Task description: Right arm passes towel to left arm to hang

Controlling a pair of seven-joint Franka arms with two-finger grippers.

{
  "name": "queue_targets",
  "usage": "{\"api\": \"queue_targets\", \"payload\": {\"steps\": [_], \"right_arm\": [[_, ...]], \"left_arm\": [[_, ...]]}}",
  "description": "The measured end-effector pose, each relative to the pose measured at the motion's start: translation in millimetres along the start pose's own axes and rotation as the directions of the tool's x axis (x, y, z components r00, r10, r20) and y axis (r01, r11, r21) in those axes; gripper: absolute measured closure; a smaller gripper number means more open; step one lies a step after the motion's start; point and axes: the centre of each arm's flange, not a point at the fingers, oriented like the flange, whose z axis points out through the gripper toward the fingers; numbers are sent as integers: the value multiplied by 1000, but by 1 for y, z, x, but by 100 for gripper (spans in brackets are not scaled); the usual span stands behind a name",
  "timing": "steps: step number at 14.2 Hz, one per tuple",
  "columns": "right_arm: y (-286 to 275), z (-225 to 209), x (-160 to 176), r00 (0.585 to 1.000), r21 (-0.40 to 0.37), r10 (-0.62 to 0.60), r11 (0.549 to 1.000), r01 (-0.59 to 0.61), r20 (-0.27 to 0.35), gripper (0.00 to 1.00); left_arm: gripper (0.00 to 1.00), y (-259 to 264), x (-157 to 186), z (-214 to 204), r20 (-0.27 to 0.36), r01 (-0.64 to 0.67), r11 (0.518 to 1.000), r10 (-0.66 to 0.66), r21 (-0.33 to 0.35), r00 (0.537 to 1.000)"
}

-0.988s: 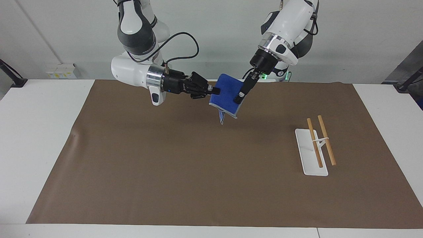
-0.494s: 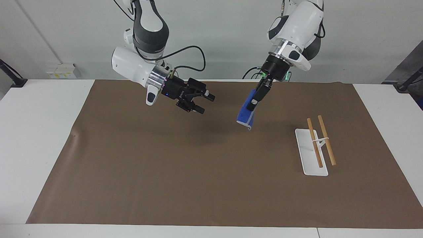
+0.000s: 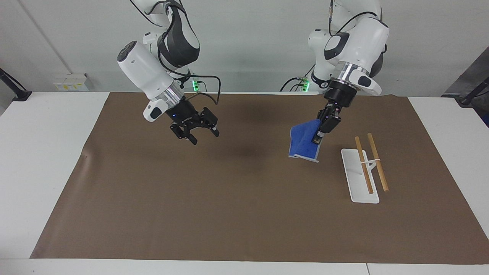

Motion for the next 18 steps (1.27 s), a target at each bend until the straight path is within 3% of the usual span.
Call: {"api": "queue_targets", "payload": {"steps": [3,5,9,18], "right_arm": [[7,0,-3,998,-180,-60,982,64,29,0],[13,-8,-4,997,-258,-57,964,71,60,0],[36,-55,9,998,-319,-14,947,34,66,0],[67,-156,14,990,-376,96,925,-52,100,0]], "left_arm": [[98,-12,31,4,-52,34,999,-35,-18,998],[98,-22,53,7,-87,46,999,-47,-19,995],[98,-30,102,1,-151,64,998,-66,-19,986],[98,-57,192,-18,-262,180,984,-178,-19,948]]}}
